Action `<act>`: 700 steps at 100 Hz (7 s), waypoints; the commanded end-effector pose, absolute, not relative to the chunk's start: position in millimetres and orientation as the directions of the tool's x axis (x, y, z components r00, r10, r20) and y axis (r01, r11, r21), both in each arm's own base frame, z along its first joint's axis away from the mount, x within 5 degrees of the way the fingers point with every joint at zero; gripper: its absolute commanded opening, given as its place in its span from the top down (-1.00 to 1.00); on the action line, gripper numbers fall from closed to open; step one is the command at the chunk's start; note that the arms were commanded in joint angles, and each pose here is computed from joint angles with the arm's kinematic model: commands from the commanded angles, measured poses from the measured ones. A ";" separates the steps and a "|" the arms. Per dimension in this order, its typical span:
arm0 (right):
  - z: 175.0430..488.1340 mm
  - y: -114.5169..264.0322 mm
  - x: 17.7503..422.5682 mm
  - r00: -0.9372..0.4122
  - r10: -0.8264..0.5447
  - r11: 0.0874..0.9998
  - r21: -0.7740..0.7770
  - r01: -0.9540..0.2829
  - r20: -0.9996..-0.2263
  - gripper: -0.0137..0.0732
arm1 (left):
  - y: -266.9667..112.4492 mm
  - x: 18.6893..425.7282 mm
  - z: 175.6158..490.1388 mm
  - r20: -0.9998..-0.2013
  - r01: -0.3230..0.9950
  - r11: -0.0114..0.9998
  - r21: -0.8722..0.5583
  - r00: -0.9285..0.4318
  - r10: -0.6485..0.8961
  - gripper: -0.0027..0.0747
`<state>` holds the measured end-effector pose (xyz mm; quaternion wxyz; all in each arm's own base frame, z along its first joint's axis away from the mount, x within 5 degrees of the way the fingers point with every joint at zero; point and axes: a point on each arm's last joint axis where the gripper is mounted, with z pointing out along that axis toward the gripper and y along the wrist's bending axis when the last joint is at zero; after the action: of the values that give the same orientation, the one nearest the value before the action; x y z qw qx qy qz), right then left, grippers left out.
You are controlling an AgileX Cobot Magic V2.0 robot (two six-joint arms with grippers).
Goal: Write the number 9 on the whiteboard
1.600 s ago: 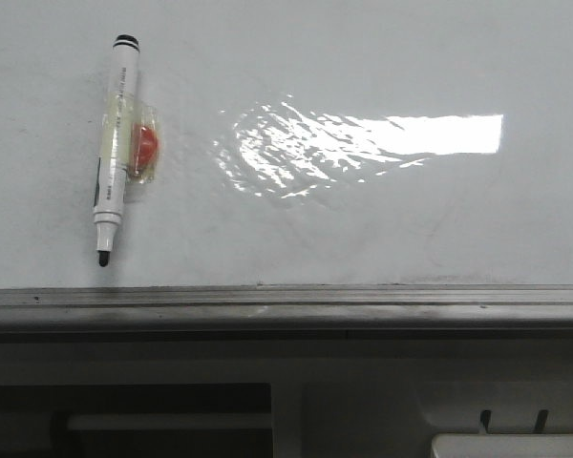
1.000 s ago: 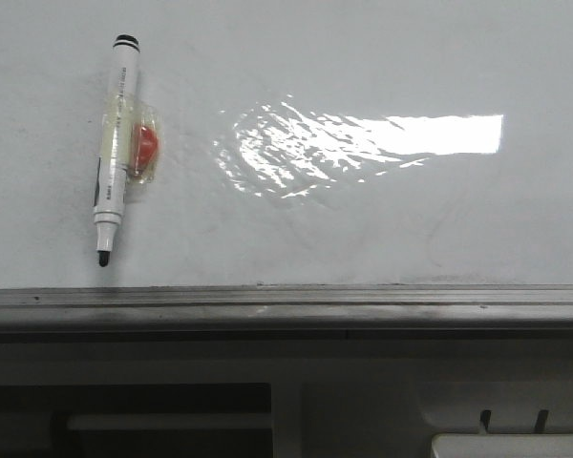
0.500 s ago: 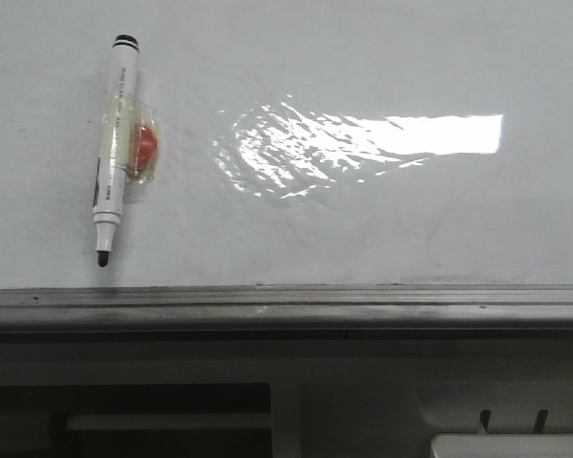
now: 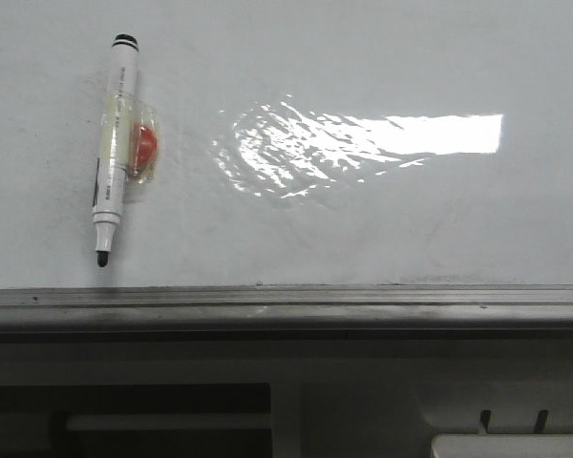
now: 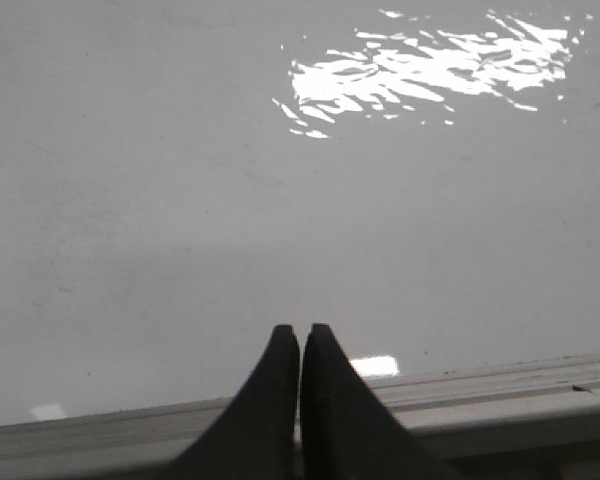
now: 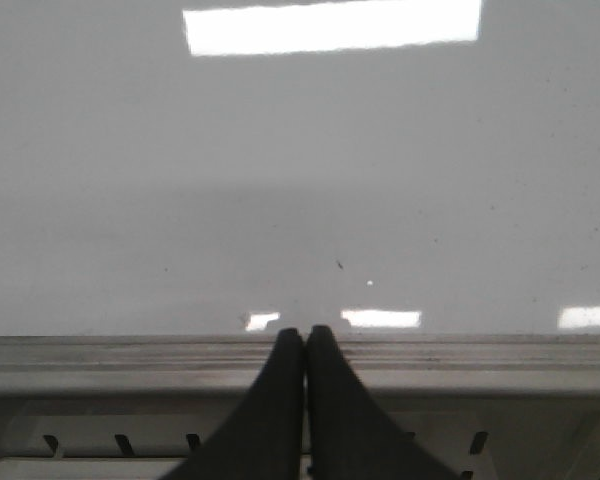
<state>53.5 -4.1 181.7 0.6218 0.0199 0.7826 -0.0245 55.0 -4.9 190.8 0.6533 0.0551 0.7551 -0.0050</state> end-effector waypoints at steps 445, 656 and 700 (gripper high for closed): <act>277.8 4.8 72.2 -0.332 0.210 0.977 0.214 0.027 -0.919 0.85 | -146.6 142.8 214.1 -0.957 0.592 0.775 -0.221 -0.284 -0.056 -0.15; 360.6 159.3 112.2 -0.374 -0.315 0.542 0.158 -0.825 -0.872 -0.16 | -166.8 95.7 241.2 -0.949 0.880 0.358 0.312 0.269 0.166 0.98; 354.7 172.9 122.6 -0.409 -0.364 0.544 0.165 -0.823 -0.837 0.85 | -166.7 95.9 242.0 -0.951 0.880 0.363 0.305 0.266 0.155 0.86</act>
<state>121.9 172.7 337.3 0.3532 -0.3863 0.8057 0.2771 95.1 -162.9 221.9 0.5881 0.5171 0.5659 -0.2580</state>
